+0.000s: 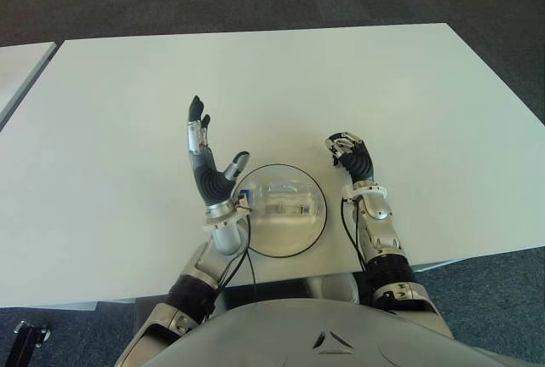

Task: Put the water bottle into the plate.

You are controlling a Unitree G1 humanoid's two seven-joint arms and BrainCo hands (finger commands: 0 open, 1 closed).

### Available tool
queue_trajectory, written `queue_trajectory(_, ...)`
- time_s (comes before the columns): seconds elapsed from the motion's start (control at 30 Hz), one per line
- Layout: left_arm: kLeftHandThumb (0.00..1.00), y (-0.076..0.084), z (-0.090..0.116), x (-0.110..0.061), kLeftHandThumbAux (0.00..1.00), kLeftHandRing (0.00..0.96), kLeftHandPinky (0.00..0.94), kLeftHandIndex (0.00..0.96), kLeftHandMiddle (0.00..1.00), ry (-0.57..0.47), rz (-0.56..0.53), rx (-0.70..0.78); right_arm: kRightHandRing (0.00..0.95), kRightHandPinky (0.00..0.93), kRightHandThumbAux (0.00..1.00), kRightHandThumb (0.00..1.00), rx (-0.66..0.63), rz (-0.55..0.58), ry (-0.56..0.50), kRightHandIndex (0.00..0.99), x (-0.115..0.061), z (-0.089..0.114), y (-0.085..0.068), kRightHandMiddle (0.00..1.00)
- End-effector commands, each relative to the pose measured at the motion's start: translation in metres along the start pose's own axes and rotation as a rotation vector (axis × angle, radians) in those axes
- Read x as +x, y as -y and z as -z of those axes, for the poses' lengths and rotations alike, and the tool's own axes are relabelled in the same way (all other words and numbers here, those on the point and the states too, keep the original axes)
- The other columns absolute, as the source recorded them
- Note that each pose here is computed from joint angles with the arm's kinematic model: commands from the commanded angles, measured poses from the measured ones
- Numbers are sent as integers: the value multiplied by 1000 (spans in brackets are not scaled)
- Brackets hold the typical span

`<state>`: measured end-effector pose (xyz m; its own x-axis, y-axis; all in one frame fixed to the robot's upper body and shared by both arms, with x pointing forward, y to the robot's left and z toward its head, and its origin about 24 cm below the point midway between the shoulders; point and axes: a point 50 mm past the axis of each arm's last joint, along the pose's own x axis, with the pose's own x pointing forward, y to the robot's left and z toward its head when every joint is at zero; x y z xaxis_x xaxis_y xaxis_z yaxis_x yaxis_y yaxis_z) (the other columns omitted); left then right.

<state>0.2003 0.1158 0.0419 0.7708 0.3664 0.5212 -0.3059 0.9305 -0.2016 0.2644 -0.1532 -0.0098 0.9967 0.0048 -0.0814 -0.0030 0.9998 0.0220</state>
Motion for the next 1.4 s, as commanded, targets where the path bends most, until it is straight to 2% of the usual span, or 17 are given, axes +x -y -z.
queue_trajectory(0.03, 131, -24, 1, 12, 533, 0, 0, 0, 2, -136, -143, -270, 753, 741, 727, 704, -1, 10, -56, 439, -5, 10, -1, 768)
queue_trajectory(0.13, 162, -31, 2, 14, 667, 14, 62, 41, 53, -191, -180, -325, 750, 734, 727, 703, -1, 13, -59, 439, -5, 10, -1, 764)
queue_trajectory(0.27, 192, -39, 4, 13, 774, 67, 151, 111, 108, -244, -213, -351, 749, 735, 727, 703, -3, 15, -57, 438, -5, 10, -1, 762)
queue_trajectory(0.43, 253, -53, 3, 10, 804, 170, 278, 206, 189, -295, -240, -346, 756, 757, 727, 704, -9, 16, -56, 439, -5, 9, -1, 768)
queue_trajectory(0.47, 263, -55, 4, 10, 813, 228, 332, 232, 223, -304, -245, -345, 755, 751, 727, 704, -10, 16, -56, 439, -5, 9, -1, 767)
queue_trajectory(0.63, 286, -67, 6, 10, 838, 360, 442, 311, 324, -352, -273, -324, 753, 738, 727, 704, -12, 14, -59, 439, -4, 10, 0, 766)
queue_trajectory(0.77, 308, -78, 12, 7, 843, 423, 478, 371, 399, -386, -294, -289, 748, 728, 727, 703, -10, 12, -59, 438, -5, 10, -1, 763)
queue_trajectory(0.8, 447, -80, 13, 6, 797, 440, 487, 390, 425, -392, -297, -279, 747, 727, 727, 703, -10, 12, -59, 438, -5, 10, -1, 762)
queue_trajectory(0.83, 537, -82, 14, 5, 768, 451, 493, 402, 442, -397, -296, -269, 747, 726, 728, 703, -10, 11, -59, 438, -5, 10, -1, 762)
queue_trajectory(0.87, 595, -83, 15, 4, 749, 464, 504, 411, 463, -400, -296, -263, 746, 725, 728, 703, -10, 11, -58, 438, -5, 10, 0, 761)
queue_trajectory(0.93, 647, -85, 17, 4, 732, 486, 522, 420, 493, -406, -282, -236, 746, 725, 728, 703, -10, 11, -60, 438, -5, 10, 0, 761)
queue_trajectory(1.1, 695, -89, 21, 5, 714, 542, 562, 432, 552, -421, -227, -156, 747, 728, 727, 703, -9, 9, -61, 438, -5, 10, 0, 762)
queue_trajectory(1.4, 704, -100, 26, 6, 710, 601, 610, 436, 613, -486, -79, -5, 750, 735, 727, 703, -4, 3, -60, 438, -5, 10, 0, 764)
